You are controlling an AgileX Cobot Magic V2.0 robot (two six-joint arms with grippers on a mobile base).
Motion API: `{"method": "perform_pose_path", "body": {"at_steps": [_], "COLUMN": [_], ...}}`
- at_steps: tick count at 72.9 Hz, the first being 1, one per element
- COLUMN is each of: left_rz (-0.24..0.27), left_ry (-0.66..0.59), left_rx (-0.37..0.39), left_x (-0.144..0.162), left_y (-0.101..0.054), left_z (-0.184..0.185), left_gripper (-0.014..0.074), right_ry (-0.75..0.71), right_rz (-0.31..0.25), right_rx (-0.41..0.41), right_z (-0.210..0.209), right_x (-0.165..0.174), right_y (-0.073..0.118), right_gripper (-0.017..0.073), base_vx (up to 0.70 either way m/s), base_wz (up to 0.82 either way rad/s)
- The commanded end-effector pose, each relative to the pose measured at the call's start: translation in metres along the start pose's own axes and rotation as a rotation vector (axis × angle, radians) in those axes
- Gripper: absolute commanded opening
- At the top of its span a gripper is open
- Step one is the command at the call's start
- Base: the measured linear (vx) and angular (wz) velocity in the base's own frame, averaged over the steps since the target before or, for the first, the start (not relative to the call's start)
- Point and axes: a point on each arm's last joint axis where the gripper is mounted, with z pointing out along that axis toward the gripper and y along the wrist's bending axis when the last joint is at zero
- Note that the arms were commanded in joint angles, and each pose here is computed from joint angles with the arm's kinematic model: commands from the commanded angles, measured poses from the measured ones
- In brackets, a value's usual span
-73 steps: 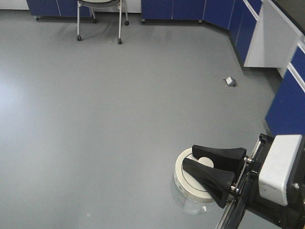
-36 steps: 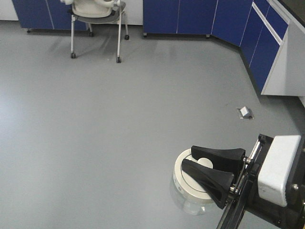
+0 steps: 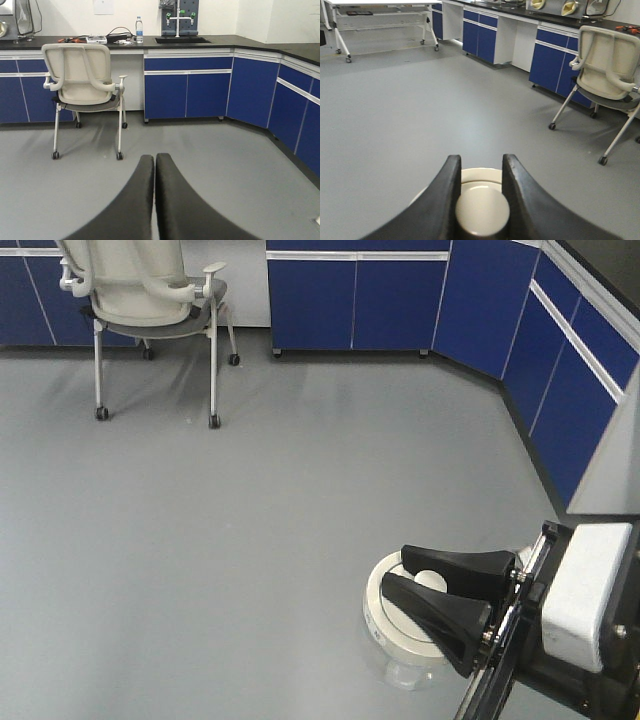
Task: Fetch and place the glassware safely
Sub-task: 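Drive the base across the lab holding the jar in the right gripper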
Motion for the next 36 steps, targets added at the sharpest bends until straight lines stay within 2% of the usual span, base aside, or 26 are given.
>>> {"method": "perform_pose_path", "body": {"at_steps": [1, 36], "left_rz": [-0.017, -0.017], "left_ry": [-0.083, -0.083], "left_rx": [0.015, 0.015], "left_x": [-0.0144, -0.0144], "left_y": [-0.0015, -0.0015], "left_z": [-0.0013, -0.0013], "left_gripper": [-0.0007, -0.0007], "right_ry": [-0.092, -0.092], "right_rz": [0.002, 0.002], "right_rx": [-0.031, -0.031], "right_z": [-0.0008, -0.0008], "right_x": [-0.0165, -0.0165], "right_y": [0.0020, 0.0020], "right_gripper": [-0.0001, -0.0001], "base_vx": [0.75, 0.71], "base_wz": [0.00, 0.00]}}
